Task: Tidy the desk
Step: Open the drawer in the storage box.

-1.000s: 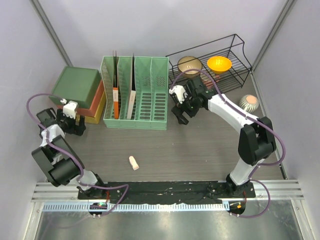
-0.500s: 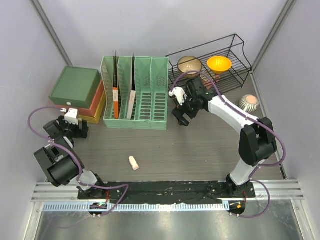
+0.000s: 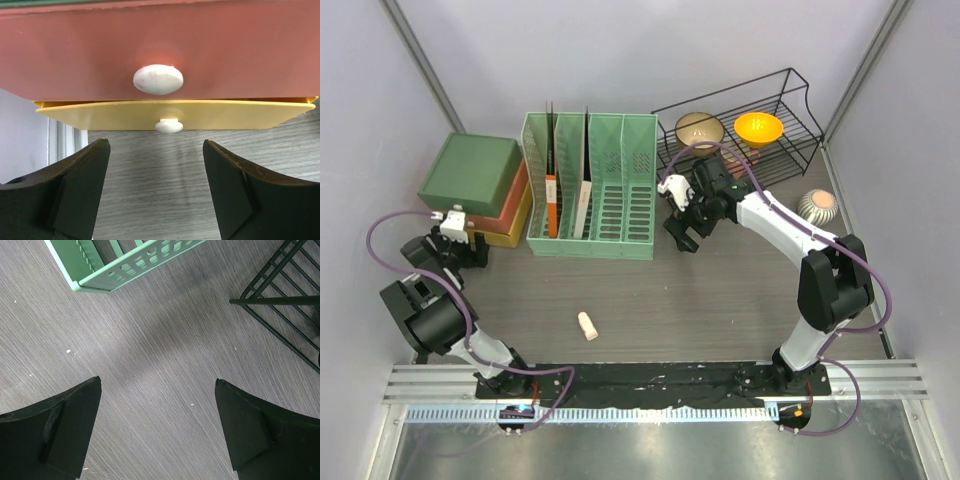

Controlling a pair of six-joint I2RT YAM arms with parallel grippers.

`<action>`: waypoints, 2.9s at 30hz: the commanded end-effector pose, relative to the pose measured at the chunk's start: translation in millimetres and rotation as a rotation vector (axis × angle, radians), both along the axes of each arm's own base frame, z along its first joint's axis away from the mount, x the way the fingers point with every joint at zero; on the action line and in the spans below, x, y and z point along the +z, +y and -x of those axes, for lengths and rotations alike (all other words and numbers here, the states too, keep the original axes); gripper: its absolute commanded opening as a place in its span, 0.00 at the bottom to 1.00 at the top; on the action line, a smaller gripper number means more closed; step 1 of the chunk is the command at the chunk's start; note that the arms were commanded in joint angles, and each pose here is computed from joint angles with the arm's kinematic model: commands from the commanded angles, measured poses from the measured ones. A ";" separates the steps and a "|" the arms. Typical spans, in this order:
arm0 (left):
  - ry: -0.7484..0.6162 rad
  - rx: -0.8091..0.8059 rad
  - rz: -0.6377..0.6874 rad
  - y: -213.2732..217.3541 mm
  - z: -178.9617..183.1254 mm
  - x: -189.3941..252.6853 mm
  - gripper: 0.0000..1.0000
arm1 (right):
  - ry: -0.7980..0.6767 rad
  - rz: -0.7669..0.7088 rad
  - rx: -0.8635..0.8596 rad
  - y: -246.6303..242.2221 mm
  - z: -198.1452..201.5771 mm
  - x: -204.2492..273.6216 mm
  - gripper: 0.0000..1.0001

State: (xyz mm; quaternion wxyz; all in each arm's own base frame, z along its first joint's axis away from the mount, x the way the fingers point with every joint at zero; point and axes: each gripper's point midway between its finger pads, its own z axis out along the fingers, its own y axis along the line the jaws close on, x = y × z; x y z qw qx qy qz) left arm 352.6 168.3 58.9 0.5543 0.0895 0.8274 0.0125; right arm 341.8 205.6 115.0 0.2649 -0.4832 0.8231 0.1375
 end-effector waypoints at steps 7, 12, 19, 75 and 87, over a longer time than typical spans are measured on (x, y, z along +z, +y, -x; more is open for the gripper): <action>-0.125 -0.028 -0.022 9.7 -20.8 20.5 0.74 | -0.030 -0.030 0.019 5.5 -3.2 13.0 1.00; -0.137 -0.037 -0.011 9.2 -24.7 18.5 0.70 | -0.026 -0.027 0.021 4.6 -1.5 11.9 0.99; -0.150 -0.043 0.002 10.2 -29.2 22.3 0.69 | -0.032 -0.023 0.007 1.3 -3.7 11.4 1.00; -0.094 -0.129 0.012 7.0 -18.8 12.1 0.34 | 0.016 -0.040 -0.028 -12.9 -8.4 -3.3 1.00; -0.089 -0.138 0.014 7.4 -7.6 14.2 0.31 | 0.024 -0.039 -0.024 -11.9 -9.1 -7.1 1.00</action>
